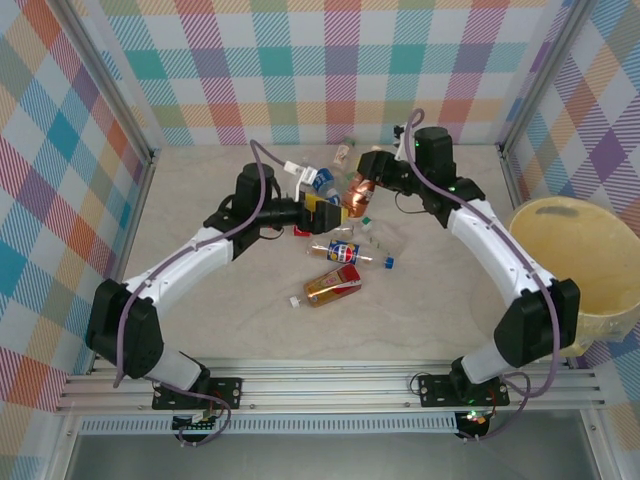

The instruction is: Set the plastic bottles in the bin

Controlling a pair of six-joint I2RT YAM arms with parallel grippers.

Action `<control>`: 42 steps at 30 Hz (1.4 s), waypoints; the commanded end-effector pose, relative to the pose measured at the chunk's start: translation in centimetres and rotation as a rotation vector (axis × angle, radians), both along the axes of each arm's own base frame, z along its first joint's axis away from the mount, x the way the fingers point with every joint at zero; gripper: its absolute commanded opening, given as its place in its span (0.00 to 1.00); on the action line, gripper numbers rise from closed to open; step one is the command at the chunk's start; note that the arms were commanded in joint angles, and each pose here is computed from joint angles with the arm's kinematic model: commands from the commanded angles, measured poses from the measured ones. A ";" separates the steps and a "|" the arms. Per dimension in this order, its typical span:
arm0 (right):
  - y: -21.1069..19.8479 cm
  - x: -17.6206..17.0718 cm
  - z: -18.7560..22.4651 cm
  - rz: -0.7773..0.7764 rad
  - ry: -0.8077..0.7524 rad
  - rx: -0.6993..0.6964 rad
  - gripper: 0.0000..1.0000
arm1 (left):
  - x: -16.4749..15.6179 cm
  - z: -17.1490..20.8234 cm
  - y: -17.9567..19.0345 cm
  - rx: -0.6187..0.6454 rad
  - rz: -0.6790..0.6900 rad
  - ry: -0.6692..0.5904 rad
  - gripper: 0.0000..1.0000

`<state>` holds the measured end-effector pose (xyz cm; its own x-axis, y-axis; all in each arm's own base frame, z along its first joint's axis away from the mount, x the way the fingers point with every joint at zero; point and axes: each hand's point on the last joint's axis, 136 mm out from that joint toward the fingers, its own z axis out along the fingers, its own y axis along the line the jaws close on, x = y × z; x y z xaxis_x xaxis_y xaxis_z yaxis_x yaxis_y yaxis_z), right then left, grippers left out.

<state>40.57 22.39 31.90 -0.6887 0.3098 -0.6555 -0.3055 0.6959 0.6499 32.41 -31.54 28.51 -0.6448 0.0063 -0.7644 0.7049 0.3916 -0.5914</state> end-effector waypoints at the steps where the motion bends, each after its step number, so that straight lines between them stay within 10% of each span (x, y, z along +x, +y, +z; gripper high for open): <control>1: -4.8 -1.3 4.6 -0.169 -0.160 -0.174 0.25 | -0.4 3.4 0.8 -0.070 0.028 -0.094 1.00; 10: -18.9 -6.9 12.0 -0.691 -0.368 -0.633 0.26 | 5.6 -2.6 8.0 0.131 0.624 0.062 1.00; 19: -29.0 -12.8 16.9 -1.043 -0.367 -0.894 0.28 | 5.8 -5.9 10.4 0.145 0.783 0.156 1.00; 37: -37.0 -18.3 6.1 -1.156 0.173 -1.079 0.34 | 4.6 -8.8 12.7 0.224 0.932 0.379 1.00; 42: -37.9 -18.5 3.1 -1.133 0.298 -1.129 0.49 | 3.5 -10.4 13.3 0.261 0.957 0.464 1.00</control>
